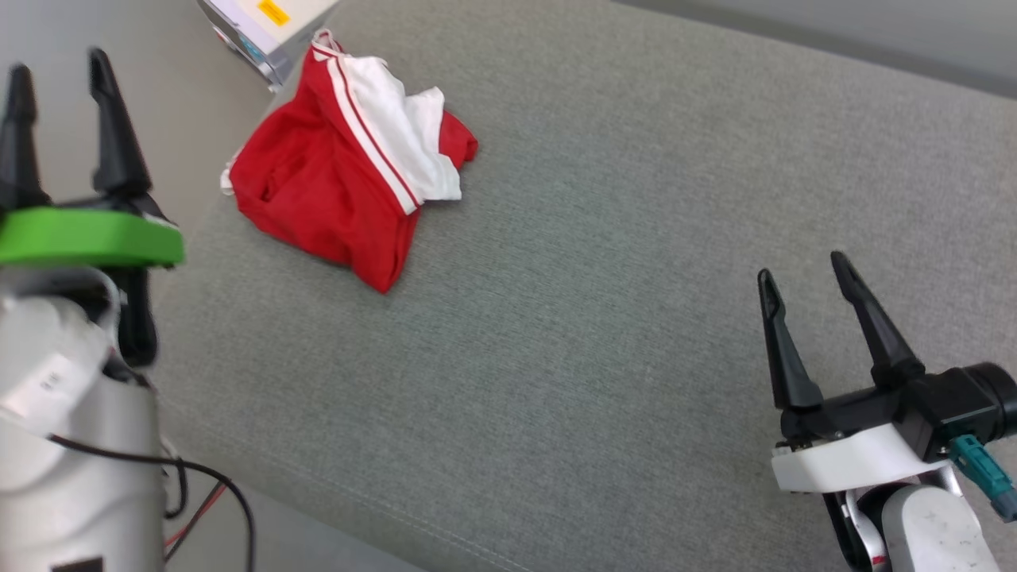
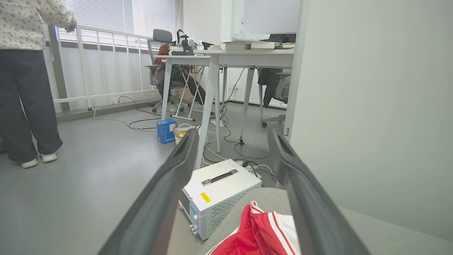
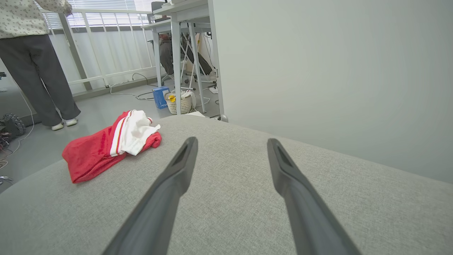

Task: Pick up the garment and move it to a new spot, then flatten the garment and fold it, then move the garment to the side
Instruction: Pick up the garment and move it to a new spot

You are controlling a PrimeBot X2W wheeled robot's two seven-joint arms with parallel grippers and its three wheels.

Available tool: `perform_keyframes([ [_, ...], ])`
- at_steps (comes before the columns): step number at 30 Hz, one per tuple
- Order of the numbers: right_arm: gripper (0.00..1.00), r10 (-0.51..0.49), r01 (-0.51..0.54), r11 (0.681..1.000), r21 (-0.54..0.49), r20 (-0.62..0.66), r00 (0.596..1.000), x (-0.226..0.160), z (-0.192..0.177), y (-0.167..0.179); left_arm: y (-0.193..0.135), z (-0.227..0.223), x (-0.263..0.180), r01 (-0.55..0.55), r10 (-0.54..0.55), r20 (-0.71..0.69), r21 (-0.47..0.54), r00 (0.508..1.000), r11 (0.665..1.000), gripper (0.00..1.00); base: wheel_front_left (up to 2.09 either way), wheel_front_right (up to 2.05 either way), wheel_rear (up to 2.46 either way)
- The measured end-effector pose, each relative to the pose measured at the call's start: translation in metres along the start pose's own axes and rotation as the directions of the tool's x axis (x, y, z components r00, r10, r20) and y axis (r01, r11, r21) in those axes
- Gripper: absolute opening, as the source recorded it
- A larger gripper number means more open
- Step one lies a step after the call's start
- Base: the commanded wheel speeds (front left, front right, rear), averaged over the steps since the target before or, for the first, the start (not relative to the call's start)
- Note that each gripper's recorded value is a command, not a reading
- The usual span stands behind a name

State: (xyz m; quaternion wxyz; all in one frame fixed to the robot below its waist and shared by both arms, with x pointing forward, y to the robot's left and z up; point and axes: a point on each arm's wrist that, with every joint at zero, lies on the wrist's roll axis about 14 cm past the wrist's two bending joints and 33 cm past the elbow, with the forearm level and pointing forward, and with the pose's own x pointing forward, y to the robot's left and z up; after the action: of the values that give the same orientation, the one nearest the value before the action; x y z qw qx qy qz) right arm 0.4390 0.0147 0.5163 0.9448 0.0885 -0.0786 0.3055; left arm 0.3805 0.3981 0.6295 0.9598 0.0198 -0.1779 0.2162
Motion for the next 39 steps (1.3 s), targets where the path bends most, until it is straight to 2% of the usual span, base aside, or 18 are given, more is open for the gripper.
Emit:
perform_keyframes([
  [3,1.0,-0.012,0.012,1.0,-0.001,0.007,1.0,0.004,-0.003,-0.009,-0.007,-0.009,0.027,0.033,-0.034,-0.022,-0.032,0.999,0.999,1.0,0.0,0.0,0.0],
  [6,1.0,-0.019,0.02,1.0,-0.005,0.013,1.0,0.007,-0.006,-0.016,-0.023,-0.02,0.051,0.108,-0.108,-0.081,-0.001,0.991,0.994,1.0,0.0,0.0,0.0],
  [8,1.0,-0.025,0.025,1.0,-0.008,0.016,1.0,0.008,-0.009,-0.021,-0.032,-0.029,0.066,0.128,-0.132,-0.128,-0.037,0.983,0.991,1.0,0.0,0.0,0.0],
  [10,1.0,-0.032,0.032,0.999,-0.01,0.02,0.999,0.01,-0.011,-0.027,-0.041,-0.041,0.078,0.148,-0.159,-0.187,-0.074,0.969,0.986,1.0,0.0,0.0,0.0],
  [13,1.0,-0.044,0.044,0.999,-0.012,0.026,0.999,0.012,-0.013,-0.035,-0.051,-0.068,0.087,0.181,-0.199,-0.334,-0.084,0.921,0.98,1.0,0.0,0.0,0.0],
  [15,1.0,-0.052,0.053,0.998,-0.016,0.028,0.998,0.012,-0.015,-0.04,-0.056,-0.09,0.087,0.19,-0.216,-0.444,-0.103,0.869,0.976,1.0,0.0,0.0,0.0],
  [19,1.0,-0.073,0.074,0.997,-0.023,0.019,0.997,0.009,-0.02,-0.05,-0.069,-0.133,0.077,0.205,-0.251,-0.645,-0.147,0.722,0.968,1.0,0.0,0.0,0.0],
  [23,1.0,-0.091,0.091,0.995,-0.027,0.001,0.996,0.006,-0.028,-0.058,-0.081,-0.17,0.057,0.232,-0.272,-0.798,-0.17,0.539,0.958,1.0,0.0,0.0,0.0],
  [25,1.0,-0.098,0.098,0.995,-0.03,-0.005,0.995,0.005,-0.031,-0.062,-0.085,-0.187,0.044,0.252,-0.269,-0.857,-0.17,0.439,0.953,1.0,0.0,0.0,0.0],
  [31,1.0,-0.112,0.111,0.993,-0.034,-0.015,0.994,0.005,-0.04,-0.072,-0.087,-0.231,0.01,0.26,-0.234,-0.947,-0.173,0.222,0.95,1.0,0.0,0.0,0.0],
  [34,1.0,-0.119,0.118,0.992,-0.036,-0.024,0.993,0.004,-0.046,-0.077,-0.084,-0.253,-0.007,0.258,-0.2,-0.971,-0.162,0.132,0.953,1.0,0.0,0.0,0.0],
  [39,1.0,-0.135,0.133,0.99,-0.037,-0.042,0.99,0.002,-0.056,-0.085,-0.087,-0.28,-0.025,0.264,-0.17,-0.985,-0.155,0.036,0.952,1.0,0.0,0.0,0.0],
])
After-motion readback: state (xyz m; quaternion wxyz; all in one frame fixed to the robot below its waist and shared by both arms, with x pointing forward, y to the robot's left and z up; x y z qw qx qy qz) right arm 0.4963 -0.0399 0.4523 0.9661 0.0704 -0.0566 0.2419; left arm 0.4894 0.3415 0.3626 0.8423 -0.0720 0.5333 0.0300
